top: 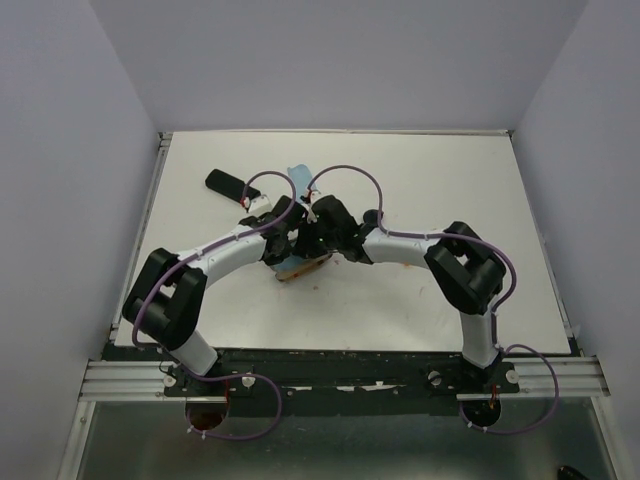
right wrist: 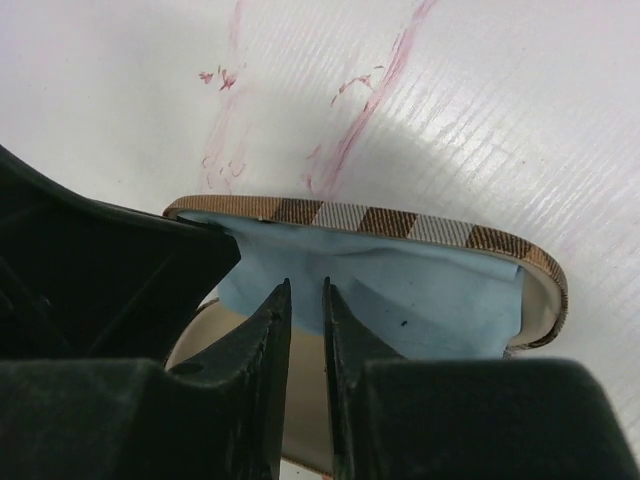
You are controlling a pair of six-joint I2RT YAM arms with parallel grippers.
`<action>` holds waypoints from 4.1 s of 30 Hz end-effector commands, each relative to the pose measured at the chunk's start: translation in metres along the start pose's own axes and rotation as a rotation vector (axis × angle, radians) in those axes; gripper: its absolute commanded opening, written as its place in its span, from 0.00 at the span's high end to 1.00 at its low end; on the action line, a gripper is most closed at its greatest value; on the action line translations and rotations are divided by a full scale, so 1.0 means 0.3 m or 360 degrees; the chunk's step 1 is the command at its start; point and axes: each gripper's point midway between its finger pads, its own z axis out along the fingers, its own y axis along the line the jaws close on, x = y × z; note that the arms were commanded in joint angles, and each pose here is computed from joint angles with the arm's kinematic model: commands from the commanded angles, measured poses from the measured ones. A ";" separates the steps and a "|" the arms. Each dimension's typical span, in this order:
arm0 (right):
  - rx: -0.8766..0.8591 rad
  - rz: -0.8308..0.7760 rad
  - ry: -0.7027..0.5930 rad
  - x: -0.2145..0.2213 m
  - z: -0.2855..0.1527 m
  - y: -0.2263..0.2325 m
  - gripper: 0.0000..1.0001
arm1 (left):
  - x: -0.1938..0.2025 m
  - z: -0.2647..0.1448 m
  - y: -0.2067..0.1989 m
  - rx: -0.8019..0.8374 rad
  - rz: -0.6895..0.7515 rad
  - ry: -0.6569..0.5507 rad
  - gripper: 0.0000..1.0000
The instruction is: Organize the sunglasses
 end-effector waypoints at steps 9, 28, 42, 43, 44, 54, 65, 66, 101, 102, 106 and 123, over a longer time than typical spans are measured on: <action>0.0070 0.0047 -0.0235 -0.093 0.057 -0.027 0.74 | -0.020 0.027 0.071 -0.0184 -0.0075 -0.0022 0.97; 0.0034 0.0065 -0.0406 -0.207 -0.161 0.044 0.70 | -0.018 -0.138 0.037 0.0197 -0.0041 -0.0001 0.67; 0.1295 0.0483 -0.0767 -0.189 -0.708 -0.425 0.00 | -0.137 -0.353 0.157 0.0580 -0.0187 -0.0461 0.01; 0.1328 0.0537 -0.0785 -0.174 -0.736 -0.446 0.00 | -0.149 -0.354 0.138 0.0635 -0.0161 -0.0468 0.01; 0.1370 0.0593 -0.0781 -0.155 -0.761 -0.475 0.00 | -0.162 -0.352 0.116 0.0684 -0.0140 -0.0468 0.01; 0.1614 0.0945 -0.0590 0.018 -0.810 -0.745 0.00 | -0.213 -0.205 -0.068 0.0771 0.0058 -0.0187 0.01; 0.1731 0.1002 -0.0387 0.089 -0.721 -0.882 0.12 | -0.084 -0.024 -0.139 0.0763 0.0095 0.0179 0.01; 0.1737 0.0999 -0.0370 0.095 -0.716 -0.889 0.12 | -0.068 -0.021 -0.133 0.0773 0.0079 0.0190 0.01; 0.1848 0.0950 -0.0272 0.130 -0.692 -0.949 0.66 | 0.213 -0.159 -0.158 0.0956 0.0109 0.0356 0.01; 0.1843 0.0948 -0.0274 0.126 -0.695 -0.944 0.70 | 0.213 -0.162 -0.156 0.0956 0.0108 0.0352 0.01; 0.1791 0.0936 -0.0272 0.113 -0.698 -0.926 0.84 | 0.200 -0.172 -0.137 0.0923 0.0104 0.0319 0.01; 0.0424 0.0510 -0.0530 -0.193 -0.626 -0.400 0.98 | 0.065 -0.168 -0.010 0.0794 -0.0057 0.0105 0.06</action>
